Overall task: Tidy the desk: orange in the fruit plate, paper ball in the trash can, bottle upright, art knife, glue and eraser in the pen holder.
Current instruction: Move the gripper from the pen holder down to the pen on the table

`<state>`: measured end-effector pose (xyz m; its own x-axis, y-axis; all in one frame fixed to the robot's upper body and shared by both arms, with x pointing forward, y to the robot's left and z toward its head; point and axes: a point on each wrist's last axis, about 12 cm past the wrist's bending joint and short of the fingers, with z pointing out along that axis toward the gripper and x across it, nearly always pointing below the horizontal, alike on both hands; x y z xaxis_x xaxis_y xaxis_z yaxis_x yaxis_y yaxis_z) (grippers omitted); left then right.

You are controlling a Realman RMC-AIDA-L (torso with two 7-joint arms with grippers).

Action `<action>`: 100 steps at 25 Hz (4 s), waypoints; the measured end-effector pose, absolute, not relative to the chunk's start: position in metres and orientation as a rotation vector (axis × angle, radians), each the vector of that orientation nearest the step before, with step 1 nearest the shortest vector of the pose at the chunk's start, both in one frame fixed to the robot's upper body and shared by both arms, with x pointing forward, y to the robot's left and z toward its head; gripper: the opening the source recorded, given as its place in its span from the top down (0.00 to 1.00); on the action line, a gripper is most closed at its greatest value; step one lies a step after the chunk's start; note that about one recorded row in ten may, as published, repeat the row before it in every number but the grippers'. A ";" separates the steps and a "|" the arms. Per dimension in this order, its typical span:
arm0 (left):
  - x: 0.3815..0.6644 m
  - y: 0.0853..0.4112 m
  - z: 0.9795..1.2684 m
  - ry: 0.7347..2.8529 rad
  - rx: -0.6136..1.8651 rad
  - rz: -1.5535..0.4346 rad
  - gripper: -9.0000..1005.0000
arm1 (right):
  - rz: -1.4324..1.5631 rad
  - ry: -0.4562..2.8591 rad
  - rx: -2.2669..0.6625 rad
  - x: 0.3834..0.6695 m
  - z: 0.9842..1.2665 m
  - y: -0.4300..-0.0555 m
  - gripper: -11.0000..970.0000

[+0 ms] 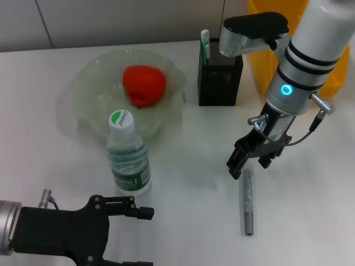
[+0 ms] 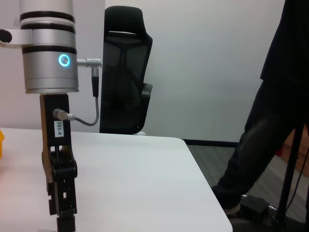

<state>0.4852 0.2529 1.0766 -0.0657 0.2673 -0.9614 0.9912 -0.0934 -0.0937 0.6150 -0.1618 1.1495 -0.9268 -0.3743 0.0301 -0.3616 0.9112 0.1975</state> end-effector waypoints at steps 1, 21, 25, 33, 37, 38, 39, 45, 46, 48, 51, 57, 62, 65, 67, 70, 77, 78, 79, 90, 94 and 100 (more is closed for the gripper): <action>0.485 0.253 1.077 1.416 1.447 -1.211 0.19 | -0.292 -3.007 0.577 0.615 1.149 -0.162 0.29; 0.486 0.252 1.078 1.409 1.445 -1.209 0.19 | -0.259 -2.998 0.608 0.614 1.139 -0.157 0.35; 0.486 0.252 1.077 1.409 1.444 -1.210 0.19 | -0.261 -2.997 0.607 0.614 1.139 -0.157 0.36; 0.483 0.253 1.076 1.413 1.434 -1.215 0.19 | -0.265 -2.998 0.596 0.613 1.134 -0.158 0.61; 0.483 0.253 1.075 1.414 1.432 -1.216 0.19 | -0.260 -2.995 0.587 0.612 1.131 -0.159 0.61; 0.483 0.253 1.075 1.414 1.432 -1.216 0.19 | -0.259 -2.995 0.587 0.612 1.130 -0.159 0.61; 0.483 0.253 1.075 1.414 1.432 -1.216 0.19 | -0.258 -2.996 0.588 0.612 1.130 -0.159 0.62; 0.483 0.253 1.075 1.416 1.431 -1.216 0.19 | -0.241 -3.001 0.606 0.613 1.130 -0.158 0.62; 0.483 0.253 1.075 1.416 1.431 -1.216 0.19 | -0.232 -3.002 0.613 0.613 1.130 -0.158 0.62; 0.483 0.253 1.075 1.416 1.430 -1.217 0.19 | -0.212 -2.999 0.629 0.613 1.129 -0.157 0.62; 0.483 0.252 1.075 1.416 1.429 -1.217 0.19 | -0.199 -2.997 0.641 0.613 1.129 -0.156 0.62; 0.483 0.252 1.075 1.416 1.429 -1.216 0.19 | -0.200 -2.996 0.640 0.612 1.128 -0.156 0.64; 0.484 0.252 1.075 1.415 1.431 -1.214 0.19 | -0.202 -2.994 0.639 0.612 1.127 -0.156 0.71; 0.484 0.252 1.075 1.415 1.432 -1.215 0.19 | -0.201 -2.993 0.645 0.612 1.128 -0.155 0.79; 0.484 0.252 1.076 1.413 1.433 -1.215 0.19 | -0.198 -2.992 0.655 0.612 1.129 -0.155 0.82; 0.484 0.252 1.076 1.412 1.434 -1.215 0.19 | -0.181 -2.987 0.678 0.612 1.129 -0.153 0.81; 0.484 0.252 1.075 1.415 1.432 -1.214 0.19 | -0.143 -2.967 0.728 0.610 1.128 -0.147 0.81; 0.484 0.252 1.075 1.416 1.432 -1.213 0.19 | -0.148 -2.965 0.730 0.609 1.127 -0.146 0.81; 0.484 0.252 1.075 1.416 1.431 -1.213 0.19 | -0.152 -2.964 0.731 0.609 1.127 -0.145 0.81; 0.484 0.253 1.075 1.419 1.428 -1.208 0.19 | -0.131 -2.957 0.748 0.608 1.124 -0.145 0.81; 0.484 0.253 1.075 1.418 1.428 -1.208 0.19 | -0.133 -2.957 0.749 0.608 1.123 -0.145 0.81; 0.484 0.253 1.075 1.419 1.427 -1.205 0.19 | -0.137 -2.964 0.750 0.608 1.122 -0.146 0.81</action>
<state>0.4840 0.2531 1.0749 -0.0702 0.2582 -0.9635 0.9927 -0.0772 -0.0930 0.6084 -0.1461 1.1220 -0.8768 -0.4775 0.0565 -0.4702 0.8761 0.1061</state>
